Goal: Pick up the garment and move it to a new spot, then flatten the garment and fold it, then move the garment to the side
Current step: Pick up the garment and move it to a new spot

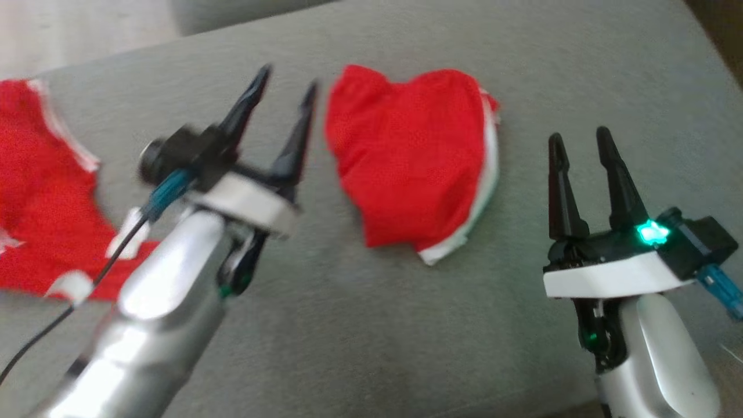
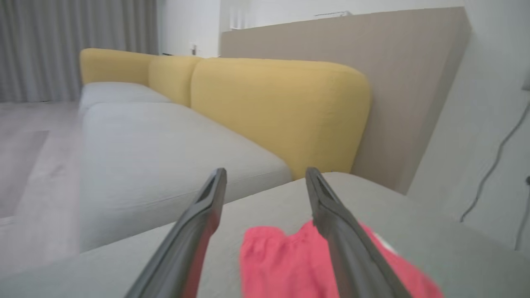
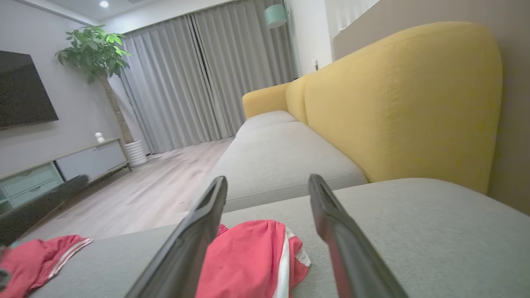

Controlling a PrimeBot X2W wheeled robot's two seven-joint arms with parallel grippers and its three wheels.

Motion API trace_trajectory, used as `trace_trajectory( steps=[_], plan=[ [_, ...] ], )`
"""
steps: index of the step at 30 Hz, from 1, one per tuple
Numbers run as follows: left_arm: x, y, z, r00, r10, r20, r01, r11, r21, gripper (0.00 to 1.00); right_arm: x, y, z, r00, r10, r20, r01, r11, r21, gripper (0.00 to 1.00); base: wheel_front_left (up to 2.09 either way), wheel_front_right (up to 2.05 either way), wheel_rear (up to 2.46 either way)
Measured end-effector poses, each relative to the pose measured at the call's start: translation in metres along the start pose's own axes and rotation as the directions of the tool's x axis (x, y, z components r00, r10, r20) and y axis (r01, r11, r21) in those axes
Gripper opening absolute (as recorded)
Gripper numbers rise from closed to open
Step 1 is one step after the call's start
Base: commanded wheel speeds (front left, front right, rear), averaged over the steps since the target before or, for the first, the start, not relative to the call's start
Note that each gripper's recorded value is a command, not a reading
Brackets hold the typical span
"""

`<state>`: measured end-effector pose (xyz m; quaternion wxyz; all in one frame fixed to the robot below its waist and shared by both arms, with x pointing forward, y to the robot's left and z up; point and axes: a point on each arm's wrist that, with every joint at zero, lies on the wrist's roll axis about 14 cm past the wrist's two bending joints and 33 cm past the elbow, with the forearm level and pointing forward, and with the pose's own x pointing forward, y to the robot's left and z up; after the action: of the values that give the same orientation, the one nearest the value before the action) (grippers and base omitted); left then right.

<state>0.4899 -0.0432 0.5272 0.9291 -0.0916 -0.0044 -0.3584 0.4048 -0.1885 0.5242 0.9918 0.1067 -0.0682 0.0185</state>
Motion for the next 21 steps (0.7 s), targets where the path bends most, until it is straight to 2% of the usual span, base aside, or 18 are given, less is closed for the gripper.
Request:
trace_trajectory(
  steps=[5, 12, 17, 21],
  plan=[
    [-0.069, 0.051, -0.013, 0.979, 0.200, -0.039, -0.199, 0.979, 0.036, 1.00, 0.002, 0.020, -0.015, 0.998, 0.054, -0.038, -0.053, 0.998, 0.016, 1.00, 0.00, 0.00, 0.00],
    [-0.155, 0.068, 0.001, 0.903, 0.429, 0.029, -0.429, 0.903, -0.014, 1.00, -0.005, 0.049, -0.031, 0.988, 0.131, -0.085, -0.127, 0.991, 0.049, 1.00, 0.00, 0.00, 0.00],
    [-0.190, 0.061, -0.005, 0.863, 0.505, 0.034, -0.503, 0.863, -0.044, 1.00, -0.007, 0.064, -0.029, 0.981, 0.174, -0.082, -0.170, 0.984, 0.056, 1.00, 0.00, 0.00, 0.00],
    [-0.191, 0.056, 0.000, 0.863, 0.502, 0.058, -0.500, 0.865, -0.044, 1.00, -0.006, 0.069, -0.030, 0.979, 0.188, -0.085, -0.184, 0.982, 0.052, 1.00, 0.00, 0.00, 0.00]
  ],
)
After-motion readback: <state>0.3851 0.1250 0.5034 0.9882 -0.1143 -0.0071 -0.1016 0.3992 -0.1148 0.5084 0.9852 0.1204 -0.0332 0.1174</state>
